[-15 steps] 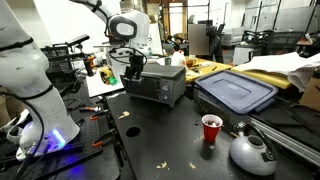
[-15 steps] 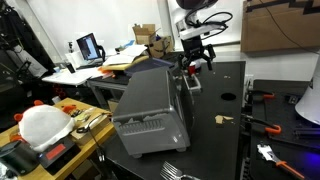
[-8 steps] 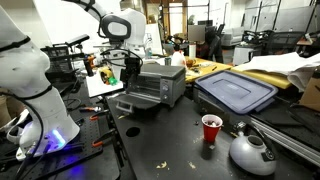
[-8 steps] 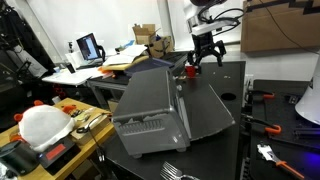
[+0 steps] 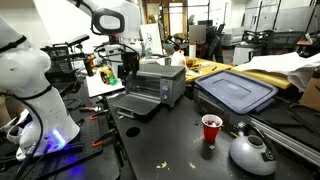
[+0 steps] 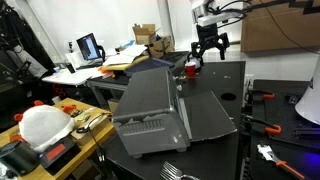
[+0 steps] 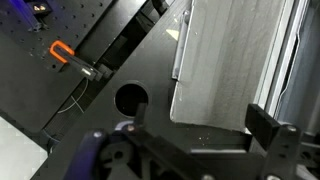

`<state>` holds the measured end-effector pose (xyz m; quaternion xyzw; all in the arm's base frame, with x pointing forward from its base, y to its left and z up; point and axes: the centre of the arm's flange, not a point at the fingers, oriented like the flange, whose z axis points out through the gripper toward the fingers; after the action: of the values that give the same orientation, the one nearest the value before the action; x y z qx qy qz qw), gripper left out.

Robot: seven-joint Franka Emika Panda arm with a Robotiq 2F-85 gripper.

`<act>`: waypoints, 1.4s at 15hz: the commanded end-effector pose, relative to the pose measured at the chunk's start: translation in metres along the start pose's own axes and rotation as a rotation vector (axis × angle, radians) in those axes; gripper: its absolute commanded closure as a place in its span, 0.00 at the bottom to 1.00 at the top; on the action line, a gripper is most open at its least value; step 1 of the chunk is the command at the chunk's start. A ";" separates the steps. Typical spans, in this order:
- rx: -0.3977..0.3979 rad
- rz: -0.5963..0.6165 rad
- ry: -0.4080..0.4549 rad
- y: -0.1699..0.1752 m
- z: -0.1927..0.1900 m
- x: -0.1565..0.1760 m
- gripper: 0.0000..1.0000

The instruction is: Open the small oven

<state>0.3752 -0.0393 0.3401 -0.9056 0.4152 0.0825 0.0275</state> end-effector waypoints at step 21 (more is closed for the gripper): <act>-0.037 -0.579 0.047 -0.009 0.042 0.039 0.00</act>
<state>0.3952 -0.0570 0.3070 -0.9851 0.1629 0.0530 0.0163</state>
